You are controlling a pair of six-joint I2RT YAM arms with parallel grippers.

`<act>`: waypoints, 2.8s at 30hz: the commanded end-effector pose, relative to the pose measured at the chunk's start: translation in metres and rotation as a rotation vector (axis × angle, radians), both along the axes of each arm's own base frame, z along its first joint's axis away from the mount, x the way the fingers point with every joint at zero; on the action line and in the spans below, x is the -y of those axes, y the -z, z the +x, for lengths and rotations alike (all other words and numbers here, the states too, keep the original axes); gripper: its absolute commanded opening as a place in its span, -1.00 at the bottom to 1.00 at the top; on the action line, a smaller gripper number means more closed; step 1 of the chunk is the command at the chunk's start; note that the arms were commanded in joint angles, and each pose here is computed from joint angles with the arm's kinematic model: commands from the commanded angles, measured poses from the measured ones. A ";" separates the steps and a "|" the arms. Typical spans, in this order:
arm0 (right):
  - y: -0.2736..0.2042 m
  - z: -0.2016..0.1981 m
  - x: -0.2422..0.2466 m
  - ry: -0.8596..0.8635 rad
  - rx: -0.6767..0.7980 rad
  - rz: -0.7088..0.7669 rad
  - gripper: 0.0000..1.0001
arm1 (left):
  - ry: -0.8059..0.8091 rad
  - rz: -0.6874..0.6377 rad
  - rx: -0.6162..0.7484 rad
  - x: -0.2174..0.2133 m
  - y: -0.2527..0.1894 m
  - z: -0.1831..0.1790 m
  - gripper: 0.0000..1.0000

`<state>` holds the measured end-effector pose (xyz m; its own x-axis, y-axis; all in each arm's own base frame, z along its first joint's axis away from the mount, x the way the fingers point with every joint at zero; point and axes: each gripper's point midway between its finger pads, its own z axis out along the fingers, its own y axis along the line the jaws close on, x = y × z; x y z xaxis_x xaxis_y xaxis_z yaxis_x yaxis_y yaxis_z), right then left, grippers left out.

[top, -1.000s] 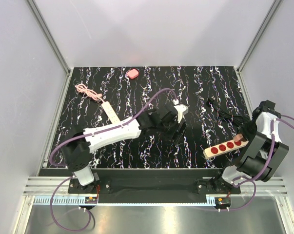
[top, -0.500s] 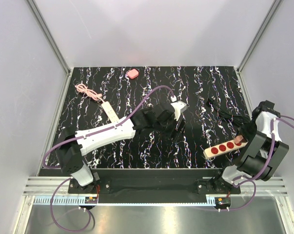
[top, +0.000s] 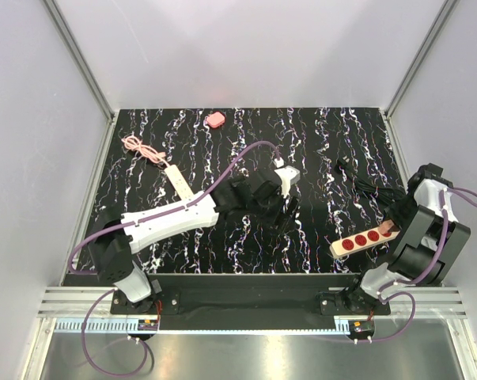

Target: Insert the plug

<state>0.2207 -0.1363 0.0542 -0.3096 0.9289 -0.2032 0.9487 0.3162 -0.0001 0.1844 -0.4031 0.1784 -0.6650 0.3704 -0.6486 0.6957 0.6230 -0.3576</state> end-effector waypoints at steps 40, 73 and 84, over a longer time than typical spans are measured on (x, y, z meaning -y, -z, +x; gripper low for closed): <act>0.042 -0.021 -0.016 -0.009 -0.108 0.098 -1.00 | -0.118 -0.074 0.150 -0.035 -0.075 0.027 0.76; -0.017 0.131 -0.081 -0.140 0.393 0.226 -1.00 | -0.229 0.062 0.252 -0.082 -0.072 0.084 0.79; -0.011 0.174 -0.100 -0.312 0.367 0.191 -1.00 | -0.304 0.127 0.318 -0.109 -0.064 0.094 0.79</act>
<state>0.3039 -0.0704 0.0427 -0.5137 0.8434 -0.1571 0.8458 0.5286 0.0719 0.2681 -0.3091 0.2191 -0.5989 0.3138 -0.7368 0.5664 0.8164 -0.1127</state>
